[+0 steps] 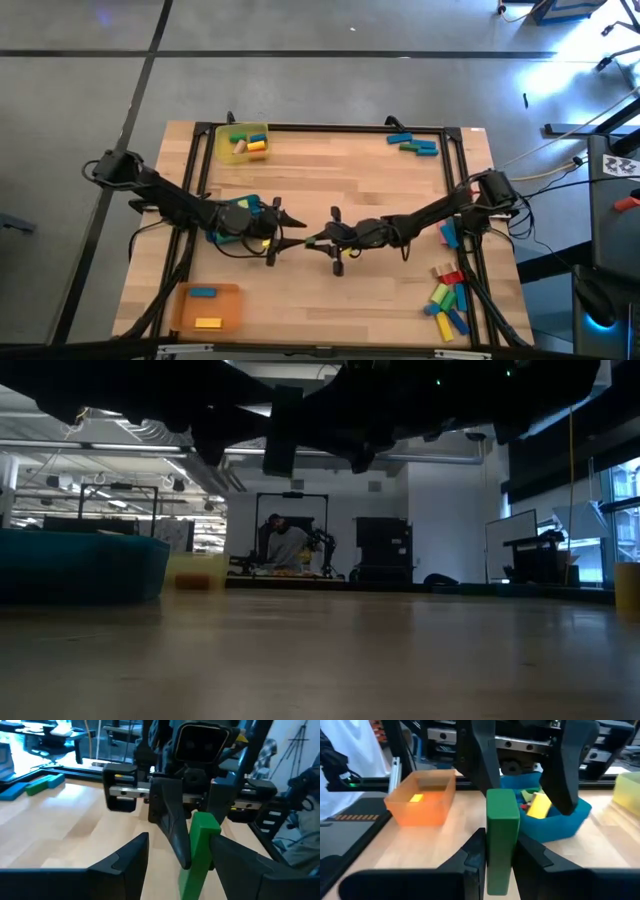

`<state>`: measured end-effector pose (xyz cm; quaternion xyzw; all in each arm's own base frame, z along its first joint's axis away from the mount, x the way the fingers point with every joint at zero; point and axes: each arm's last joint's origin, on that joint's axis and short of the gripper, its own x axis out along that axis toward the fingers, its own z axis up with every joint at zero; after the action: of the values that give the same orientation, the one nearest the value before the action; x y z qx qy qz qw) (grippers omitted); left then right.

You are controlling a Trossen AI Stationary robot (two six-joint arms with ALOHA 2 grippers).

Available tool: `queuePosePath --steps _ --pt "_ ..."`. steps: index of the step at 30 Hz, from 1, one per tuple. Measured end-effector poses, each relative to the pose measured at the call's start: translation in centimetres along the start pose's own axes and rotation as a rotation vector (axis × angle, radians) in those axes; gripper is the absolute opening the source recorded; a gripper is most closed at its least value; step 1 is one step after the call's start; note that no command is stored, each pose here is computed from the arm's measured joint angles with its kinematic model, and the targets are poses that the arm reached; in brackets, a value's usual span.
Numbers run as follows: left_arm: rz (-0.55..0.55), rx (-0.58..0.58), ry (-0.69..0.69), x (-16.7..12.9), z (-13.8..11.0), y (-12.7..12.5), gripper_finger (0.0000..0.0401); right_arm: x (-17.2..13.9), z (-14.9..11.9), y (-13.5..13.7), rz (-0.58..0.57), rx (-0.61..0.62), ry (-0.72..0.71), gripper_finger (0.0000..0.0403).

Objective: Sort blocks by size
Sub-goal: Put the green block into the orange bin

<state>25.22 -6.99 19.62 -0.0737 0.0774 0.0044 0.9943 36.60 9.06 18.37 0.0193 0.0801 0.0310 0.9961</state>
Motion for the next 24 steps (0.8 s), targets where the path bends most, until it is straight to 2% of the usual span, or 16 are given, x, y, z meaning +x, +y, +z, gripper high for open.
queuePosePath --steps 12,24 --pt "-0.013 0.054 0.03 -0.19 -0.17 -0.2 0.0196 0.15 0.07 -0.31 -0.076 0.005 -0.029 0.0071" --pt "0.005 0.063 -0.003 -0.1 0.3 0.25 0.0196 0.14 0.27 -0.27 -0.066 0.008 -0.044 0.0071"
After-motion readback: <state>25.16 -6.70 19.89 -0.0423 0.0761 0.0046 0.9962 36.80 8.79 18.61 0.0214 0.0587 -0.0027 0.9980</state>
